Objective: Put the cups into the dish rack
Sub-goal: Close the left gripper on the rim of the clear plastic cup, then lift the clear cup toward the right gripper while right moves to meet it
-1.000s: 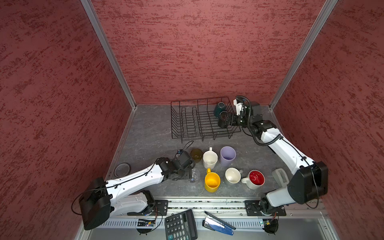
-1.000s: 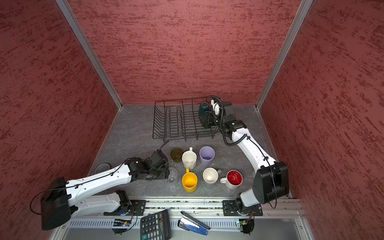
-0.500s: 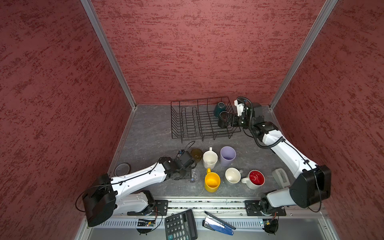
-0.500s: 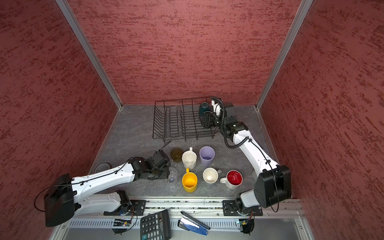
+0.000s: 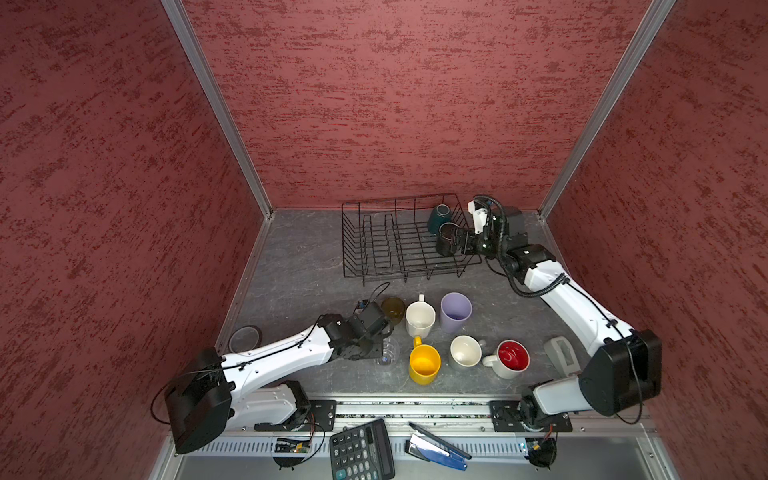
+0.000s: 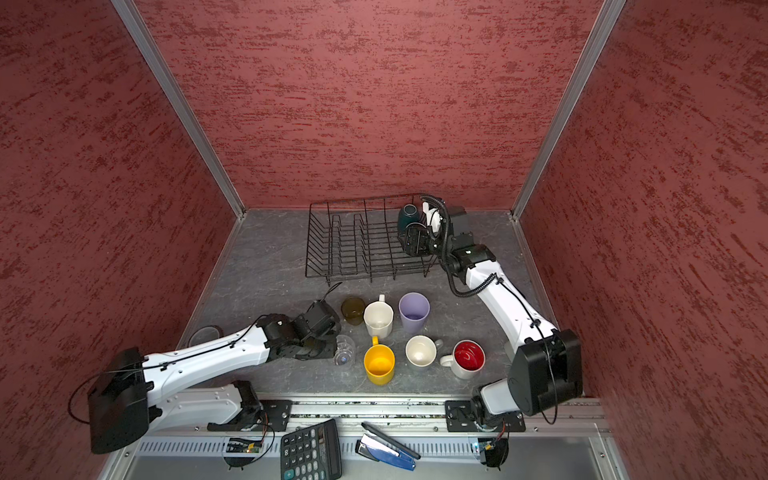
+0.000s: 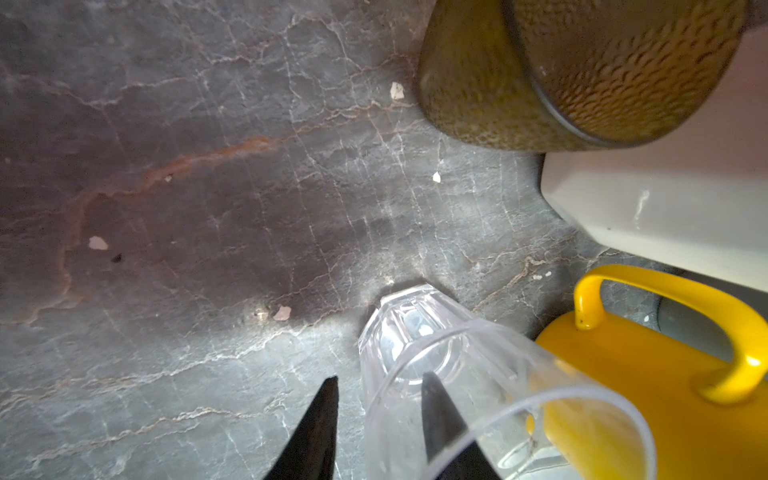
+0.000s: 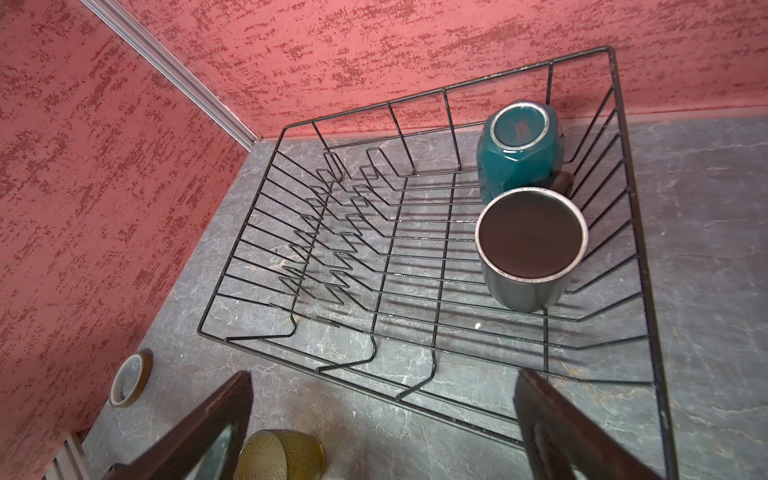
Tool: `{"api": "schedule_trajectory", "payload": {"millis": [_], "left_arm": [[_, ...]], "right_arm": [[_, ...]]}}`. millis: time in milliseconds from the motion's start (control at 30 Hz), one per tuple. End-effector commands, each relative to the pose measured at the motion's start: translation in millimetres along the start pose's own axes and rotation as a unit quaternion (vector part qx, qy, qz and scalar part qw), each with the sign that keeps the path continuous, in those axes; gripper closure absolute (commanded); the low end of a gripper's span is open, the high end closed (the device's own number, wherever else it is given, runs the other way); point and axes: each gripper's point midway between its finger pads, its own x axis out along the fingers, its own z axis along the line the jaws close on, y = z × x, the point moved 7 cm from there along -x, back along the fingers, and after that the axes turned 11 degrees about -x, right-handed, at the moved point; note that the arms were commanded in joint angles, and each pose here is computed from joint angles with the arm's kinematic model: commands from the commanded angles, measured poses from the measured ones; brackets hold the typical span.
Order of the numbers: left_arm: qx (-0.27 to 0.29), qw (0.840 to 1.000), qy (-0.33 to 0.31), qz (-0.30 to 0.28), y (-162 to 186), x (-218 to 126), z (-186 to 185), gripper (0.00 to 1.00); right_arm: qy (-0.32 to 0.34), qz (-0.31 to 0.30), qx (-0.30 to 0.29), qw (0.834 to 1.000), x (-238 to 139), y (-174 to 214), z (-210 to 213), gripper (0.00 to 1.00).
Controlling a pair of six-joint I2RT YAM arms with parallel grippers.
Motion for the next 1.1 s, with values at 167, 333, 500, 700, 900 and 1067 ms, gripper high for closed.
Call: {"api": "schedule_trajectory", "payload": {"millis": [167, 333, 500, 700, 900, 1067], "left_arm": [[-0.007, 1.000, 0.019, -0.010, -3, -7, 2, 0.77], [-0.009, 1.000, 0.021, -0.006, -3, -7, 4, 0.89], [-0.010, 1.000, 0.017, -0.013, -3, -14, 9, 1.00], [-0.022, 0.998, 0.042, -0.037, -3, -37, 21, 1.00], [-0.040, 0.979, 0.168, -0.108, -14, -88, 27, 1.00], [-0.068, 0.933, 0.313, -0.163, -30, -131, 31, 1.00]], "right_arm": [[-0.014, -0.023, -0.012, 1.000, -10, -8, 7, 0.01], [-0.016, -0.027, -0.011, 0.999, -12, -10, 8, 0.01], [-0.018, -0.026, -0.011, 0.999, -13, -8, 9, 0.01], [-0.032, -0.032, -0.006, 0.999, -14, -11, 12, 0.01], [-0.095, -0.059, -0.008, 0.994, -25, -20, 29, 0.01], [-0.201, -0.095, -0.010, 0.975, -35, -24, 50, 0.01]]}}
